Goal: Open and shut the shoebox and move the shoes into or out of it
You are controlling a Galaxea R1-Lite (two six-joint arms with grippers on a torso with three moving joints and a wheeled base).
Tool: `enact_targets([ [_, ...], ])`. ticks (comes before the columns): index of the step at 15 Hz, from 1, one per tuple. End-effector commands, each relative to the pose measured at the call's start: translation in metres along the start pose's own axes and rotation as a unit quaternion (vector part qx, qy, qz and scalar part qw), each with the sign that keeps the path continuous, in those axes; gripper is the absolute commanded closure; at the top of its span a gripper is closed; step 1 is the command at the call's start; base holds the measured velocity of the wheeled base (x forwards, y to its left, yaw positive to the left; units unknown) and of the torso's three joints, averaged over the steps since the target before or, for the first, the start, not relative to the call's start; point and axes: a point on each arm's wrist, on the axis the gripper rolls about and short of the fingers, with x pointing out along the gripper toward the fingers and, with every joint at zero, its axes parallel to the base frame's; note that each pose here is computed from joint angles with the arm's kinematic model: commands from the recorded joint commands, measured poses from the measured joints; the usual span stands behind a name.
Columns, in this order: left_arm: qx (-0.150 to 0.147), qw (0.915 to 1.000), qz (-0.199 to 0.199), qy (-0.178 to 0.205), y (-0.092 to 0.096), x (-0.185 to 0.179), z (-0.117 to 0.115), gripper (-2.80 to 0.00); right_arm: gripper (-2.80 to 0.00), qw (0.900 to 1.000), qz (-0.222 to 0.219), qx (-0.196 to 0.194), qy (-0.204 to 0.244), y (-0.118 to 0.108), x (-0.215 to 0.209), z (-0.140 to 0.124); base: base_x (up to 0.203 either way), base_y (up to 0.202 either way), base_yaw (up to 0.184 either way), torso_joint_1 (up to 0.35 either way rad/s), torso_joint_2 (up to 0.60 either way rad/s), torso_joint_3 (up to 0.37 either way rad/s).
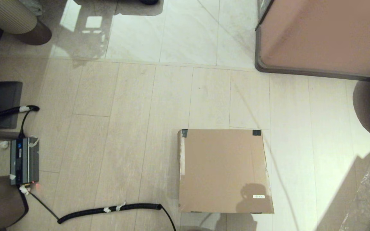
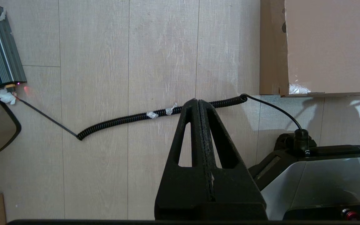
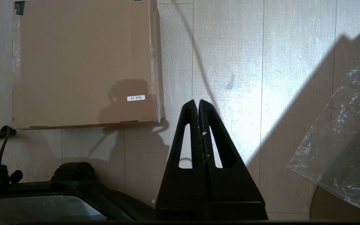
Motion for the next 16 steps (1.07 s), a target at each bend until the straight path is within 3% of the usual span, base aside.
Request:
enact_targets([
  [1,0.000,1.0000,0.000,0.001,0.0000,0.0000,-0.0003,0.00,0.00,1.000,0.000,0.000,0.001,0.0000,0.0001,0.0000,0.000,0.000,0.000,0.000,0.00,0.000],
  [16,0.000,1.0000,0.000,0.001,0.0000,0.0000,-0.0003,0.00,0.00,1.000,0.000,0.000,0.001,0.0000,0.0001,0.0000,0.000,0.000,0.000,0.000,0.00,0.000],
])
